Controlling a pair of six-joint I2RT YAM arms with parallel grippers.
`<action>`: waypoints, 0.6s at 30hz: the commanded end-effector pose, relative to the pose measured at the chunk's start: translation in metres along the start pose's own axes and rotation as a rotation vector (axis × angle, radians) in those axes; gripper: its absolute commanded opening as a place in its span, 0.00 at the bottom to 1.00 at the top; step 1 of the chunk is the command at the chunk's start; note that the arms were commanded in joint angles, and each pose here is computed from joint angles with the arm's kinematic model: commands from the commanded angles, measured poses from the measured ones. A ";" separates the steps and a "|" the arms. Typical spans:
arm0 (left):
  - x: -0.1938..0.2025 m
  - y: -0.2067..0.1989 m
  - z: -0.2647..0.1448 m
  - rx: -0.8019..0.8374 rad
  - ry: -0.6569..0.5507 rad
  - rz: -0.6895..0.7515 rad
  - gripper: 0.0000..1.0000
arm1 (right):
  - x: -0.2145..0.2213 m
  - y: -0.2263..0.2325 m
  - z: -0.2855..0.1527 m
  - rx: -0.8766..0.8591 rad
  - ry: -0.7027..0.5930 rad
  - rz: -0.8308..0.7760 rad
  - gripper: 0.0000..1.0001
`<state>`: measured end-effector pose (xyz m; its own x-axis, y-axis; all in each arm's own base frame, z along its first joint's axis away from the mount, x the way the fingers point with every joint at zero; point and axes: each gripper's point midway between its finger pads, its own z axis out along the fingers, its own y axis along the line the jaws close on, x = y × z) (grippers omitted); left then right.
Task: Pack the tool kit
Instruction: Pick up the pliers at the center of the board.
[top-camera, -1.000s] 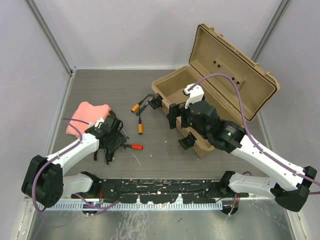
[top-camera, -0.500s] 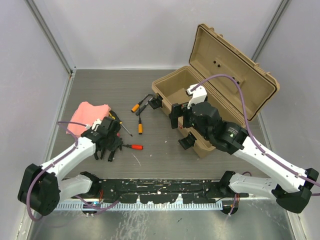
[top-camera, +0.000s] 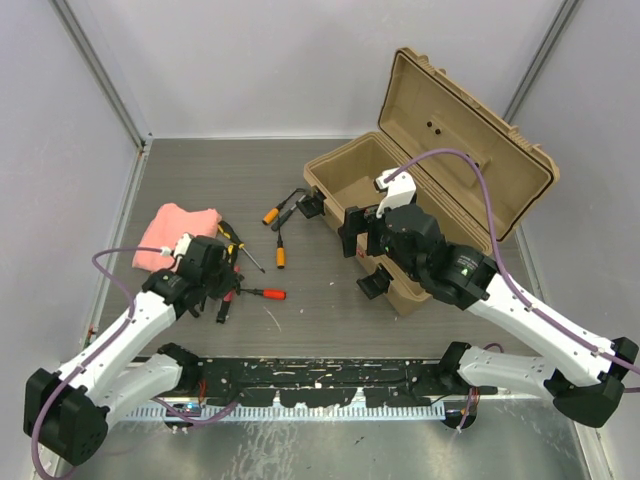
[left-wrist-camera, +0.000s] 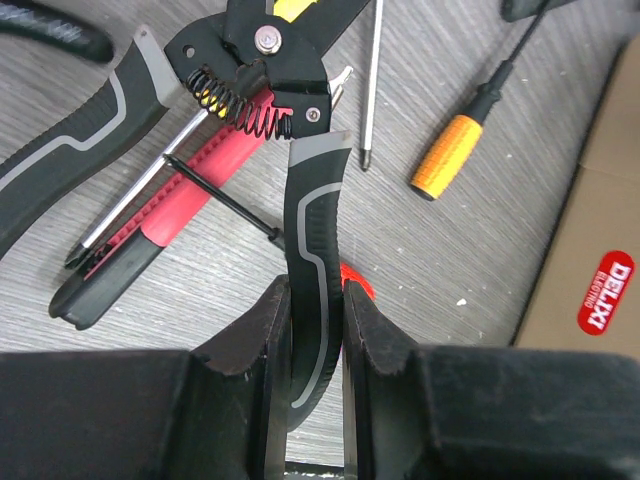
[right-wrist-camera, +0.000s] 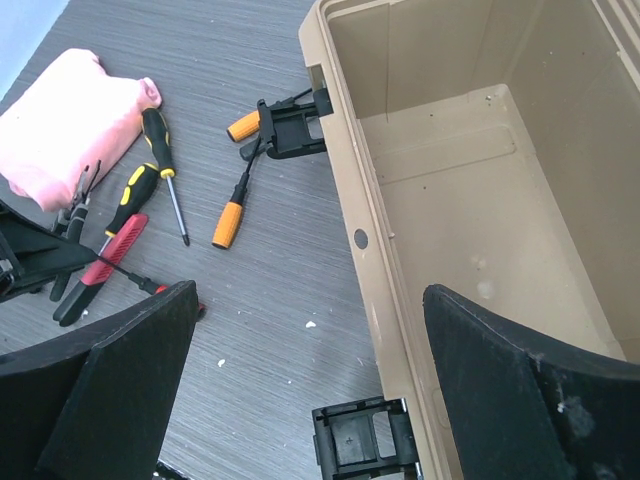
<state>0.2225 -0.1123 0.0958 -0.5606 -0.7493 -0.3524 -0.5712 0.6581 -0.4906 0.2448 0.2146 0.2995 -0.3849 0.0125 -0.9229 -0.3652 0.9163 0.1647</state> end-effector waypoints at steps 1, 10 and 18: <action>-0.016 -0.034 -0.017 0.150 -0.050 0.002 0.00 | -0.013 0.005 0.000 -0.007 -0.044 0.045 1.00; -0.010 -0.107 -0.053 0.475 0.035 0.125 0.00 | -0.012 0.012 0.001 -0.032 -0.014 0.044 1.00; -0.010 -0.136 -0.086 0.699 -0.005 0.307 0.00 | -0.019 0.032 -0.003 -0.143 -0.041 0.114 1.00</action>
<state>0.2481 -0.1728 0.1800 -0.6853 -0.6017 -0.4102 -0.1651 0.6770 -0.7172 0.2410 0.2287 0.2885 -0.4370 0.0126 -0.8994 -0.3935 0.8965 0.2038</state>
